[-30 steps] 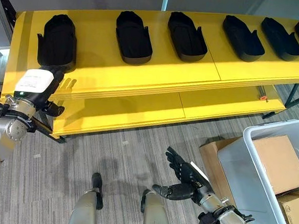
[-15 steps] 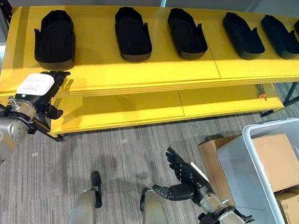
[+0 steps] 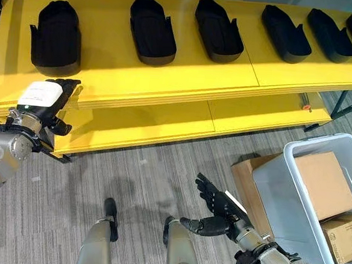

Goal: Move parts from the plastic box to the shelf.

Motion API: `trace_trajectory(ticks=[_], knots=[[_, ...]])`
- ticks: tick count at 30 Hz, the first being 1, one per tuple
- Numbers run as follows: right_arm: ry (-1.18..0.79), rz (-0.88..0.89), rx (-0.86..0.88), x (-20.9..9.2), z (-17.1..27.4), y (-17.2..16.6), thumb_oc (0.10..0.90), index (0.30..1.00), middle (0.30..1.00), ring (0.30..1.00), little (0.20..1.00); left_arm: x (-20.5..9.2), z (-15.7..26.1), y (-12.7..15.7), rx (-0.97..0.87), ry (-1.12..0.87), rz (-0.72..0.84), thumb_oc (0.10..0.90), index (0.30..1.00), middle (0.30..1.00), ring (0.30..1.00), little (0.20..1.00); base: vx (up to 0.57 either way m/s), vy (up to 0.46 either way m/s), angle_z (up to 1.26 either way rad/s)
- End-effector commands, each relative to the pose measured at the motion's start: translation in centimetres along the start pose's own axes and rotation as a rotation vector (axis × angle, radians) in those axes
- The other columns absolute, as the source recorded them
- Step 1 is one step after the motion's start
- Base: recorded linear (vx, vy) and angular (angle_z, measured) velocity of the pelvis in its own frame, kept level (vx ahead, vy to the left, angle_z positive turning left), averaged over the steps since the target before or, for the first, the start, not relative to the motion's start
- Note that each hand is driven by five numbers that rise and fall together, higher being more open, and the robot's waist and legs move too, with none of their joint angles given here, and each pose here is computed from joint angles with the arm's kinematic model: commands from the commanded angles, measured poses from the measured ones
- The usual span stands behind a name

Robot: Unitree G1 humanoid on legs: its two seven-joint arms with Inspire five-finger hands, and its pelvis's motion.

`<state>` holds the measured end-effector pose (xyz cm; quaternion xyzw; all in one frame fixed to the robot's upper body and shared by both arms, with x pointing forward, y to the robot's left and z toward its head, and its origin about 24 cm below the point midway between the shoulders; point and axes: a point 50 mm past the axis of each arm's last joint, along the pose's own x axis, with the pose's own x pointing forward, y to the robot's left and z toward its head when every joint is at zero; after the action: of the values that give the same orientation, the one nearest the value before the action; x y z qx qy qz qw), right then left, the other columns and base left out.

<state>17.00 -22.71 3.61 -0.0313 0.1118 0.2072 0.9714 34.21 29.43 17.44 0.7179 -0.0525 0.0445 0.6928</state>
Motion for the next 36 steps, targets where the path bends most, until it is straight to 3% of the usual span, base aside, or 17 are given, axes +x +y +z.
trace_trajectory(ticks=[1,36], knots=[[-0.182,0.019,-0.052,0.0,3.4,-0.5,0.900,1.000,1.000,1.000,1.000,1.5,0.1,5.6,0.021,-0.022,0.208,0.900,1.000,1.000,1.000,1.000,0.00,0.000,0.00],[-0.181,0.022,-0.041,-0.2,3.3,-0.6,0.900,1.000,1.000,1.000,1.000,2.2,-2.1,9.6,0.121,0.050,0.266,0.900,1.000,1.000,1.000,1.000,0.01,0.003,-0.01]])
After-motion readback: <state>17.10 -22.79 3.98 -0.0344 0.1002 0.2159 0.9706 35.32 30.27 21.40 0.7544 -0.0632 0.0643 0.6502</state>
